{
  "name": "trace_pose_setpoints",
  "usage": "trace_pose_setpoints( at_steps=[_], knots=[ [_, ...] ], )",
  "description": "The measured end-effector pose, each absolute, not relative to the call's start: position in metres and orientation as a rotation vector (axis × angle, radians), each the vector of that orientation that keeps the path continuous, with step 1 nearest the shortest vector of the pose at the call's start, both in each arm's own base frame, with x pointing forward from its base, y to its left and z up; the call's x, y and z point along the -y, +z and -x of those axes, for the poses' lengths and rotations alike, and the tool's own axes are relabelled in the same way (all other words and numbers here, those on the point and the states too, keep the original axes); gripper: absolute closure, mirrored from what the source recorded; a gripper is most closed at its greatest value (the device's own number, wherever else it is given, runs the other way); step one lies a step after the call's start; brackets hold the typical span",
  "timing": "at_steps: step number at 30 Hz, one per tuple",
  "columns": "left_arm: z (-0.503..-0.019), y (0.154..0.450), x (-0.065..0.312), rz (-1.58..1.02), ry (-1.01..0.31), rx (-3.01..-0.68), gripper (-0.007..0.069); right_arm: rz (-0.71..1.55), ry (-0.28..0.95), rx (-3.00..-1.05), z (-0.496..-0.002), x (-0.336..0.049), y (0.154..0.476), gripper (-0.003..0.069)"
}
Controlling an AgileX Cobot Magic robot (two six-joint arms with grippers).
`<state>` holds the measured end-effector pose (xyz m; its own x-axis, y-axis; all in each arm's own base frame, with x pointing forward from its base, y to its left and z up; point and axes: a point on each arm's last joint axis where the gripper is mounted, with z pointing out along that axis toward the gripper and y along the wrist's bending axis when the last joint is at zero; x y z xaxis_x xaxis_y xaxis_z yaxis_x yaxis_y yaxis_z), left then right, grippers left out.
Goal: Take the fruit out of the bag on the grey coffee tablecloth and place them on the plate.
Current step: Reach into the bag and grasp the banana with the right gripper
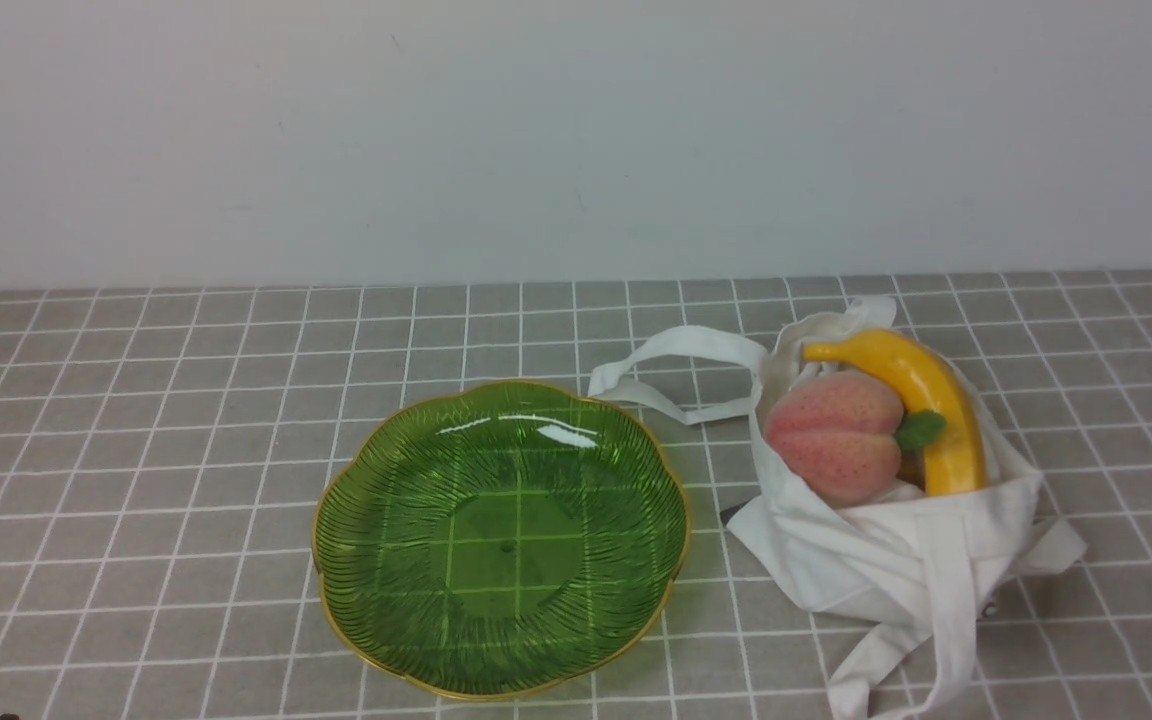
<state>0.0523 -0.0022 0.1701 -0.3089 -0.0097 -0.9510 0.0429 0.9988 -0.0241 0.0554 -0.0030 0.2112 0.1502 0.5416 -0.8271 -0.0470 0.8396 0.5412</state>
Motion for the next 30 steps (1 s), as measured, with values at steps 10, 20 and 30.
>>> trace_pose_setpoints(
  at_steps=[10,20,30],
  knots=[
    [-0.052,0.17,0.002,-0.024,-0.052,-1.884,0.0633,-0.486,0.502,-1.28,-0.054,0.005,0.217,0.0673],
    [-0.052,0.17,0.002,-0.024,-0.052,-1.884,0.0633,-0.394,0.449,-1.469,-0.057,-0.002,0.313,0.0673],
    [-0.052,0.17,0.002,-0.024,-0.052,-1.884,0.0633,-0.106,0.199,-2.235,-0.171,-0.008,0.349,0.0673]
  ],
)
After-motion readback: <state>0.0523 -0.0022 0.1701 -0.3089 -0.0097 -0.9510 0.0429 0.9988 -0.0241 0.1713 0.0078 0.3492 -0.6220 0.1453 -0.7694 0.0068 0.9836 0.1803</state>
